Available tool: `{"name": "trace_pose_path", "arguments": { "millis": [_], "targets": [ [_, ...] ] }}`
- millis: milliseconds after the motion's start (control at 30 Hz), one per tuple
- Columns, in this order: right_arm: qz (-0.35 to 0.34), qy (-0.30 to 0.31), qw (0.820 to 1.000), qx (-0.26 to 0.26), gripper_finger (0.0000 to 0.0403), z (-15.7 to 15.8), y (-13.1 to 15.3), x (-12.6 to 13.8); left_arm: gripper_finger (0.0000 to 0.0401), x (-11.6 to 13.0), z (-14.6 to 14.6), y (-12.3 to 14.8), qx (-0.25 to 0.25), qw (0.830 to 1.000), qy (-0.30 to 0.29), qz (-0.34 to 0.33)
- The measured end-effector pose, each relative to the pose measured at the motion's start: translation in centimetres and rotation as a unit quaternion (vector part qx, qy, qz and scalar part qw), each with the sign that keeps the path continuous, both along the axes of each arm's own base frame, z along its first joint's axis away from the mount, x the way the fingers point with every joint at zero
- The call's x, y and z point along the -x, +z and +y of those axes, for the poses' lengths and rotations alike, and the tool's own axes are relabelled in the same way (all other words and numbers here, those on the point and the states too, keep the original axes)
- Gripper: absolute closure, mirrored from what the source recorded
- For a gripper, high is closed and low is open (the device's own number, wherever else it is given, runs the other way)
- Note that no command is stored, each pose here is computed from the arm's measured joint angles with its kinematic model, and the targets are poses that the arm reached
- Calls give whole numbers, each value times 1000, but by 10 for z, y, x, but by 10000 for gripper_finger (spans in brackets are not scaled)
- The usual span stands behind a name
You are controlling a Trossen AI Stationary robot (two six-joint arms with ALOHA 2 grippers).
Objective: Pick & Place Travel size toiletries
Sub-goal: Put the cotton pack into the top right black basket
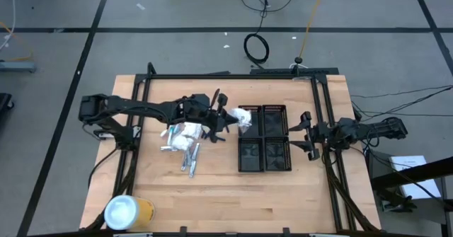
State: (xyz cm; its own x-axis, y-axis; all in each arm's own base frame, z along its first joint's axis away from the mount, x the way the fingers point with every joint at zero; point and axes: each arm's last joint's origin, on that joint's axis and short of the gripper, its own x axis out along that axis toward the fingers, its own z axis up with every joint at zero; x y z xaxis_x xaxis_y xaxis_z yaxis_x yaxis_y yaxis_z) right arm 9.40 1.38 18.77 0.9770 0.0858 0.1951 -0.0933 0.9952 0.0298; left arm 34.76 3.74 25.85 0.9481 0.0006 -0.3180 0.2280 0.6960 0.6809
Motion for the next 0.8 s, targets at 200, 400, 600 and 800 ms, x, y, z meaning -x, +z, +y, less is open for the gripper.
{"name": "trace_pose_path", "arguments": {
  "millis": [200,400,600,800],
  "targets": [
    [-52,-16,998,-23,188,-1,10,2,398,-13,6,-21,-70,996,55,11],
    [-41,-88,994,-58,188,-6,8,1,399,-15,8,-22,-121,989,79,13],
    [-19,-208,970,-127,188,-12,4,-5,399,-16,4,-20,-161,985,61,2],
    [3,-218,958,-187,188,-10,-2,-23,399,-17,2,-17,-168,985,43,-11]
  ]
}}
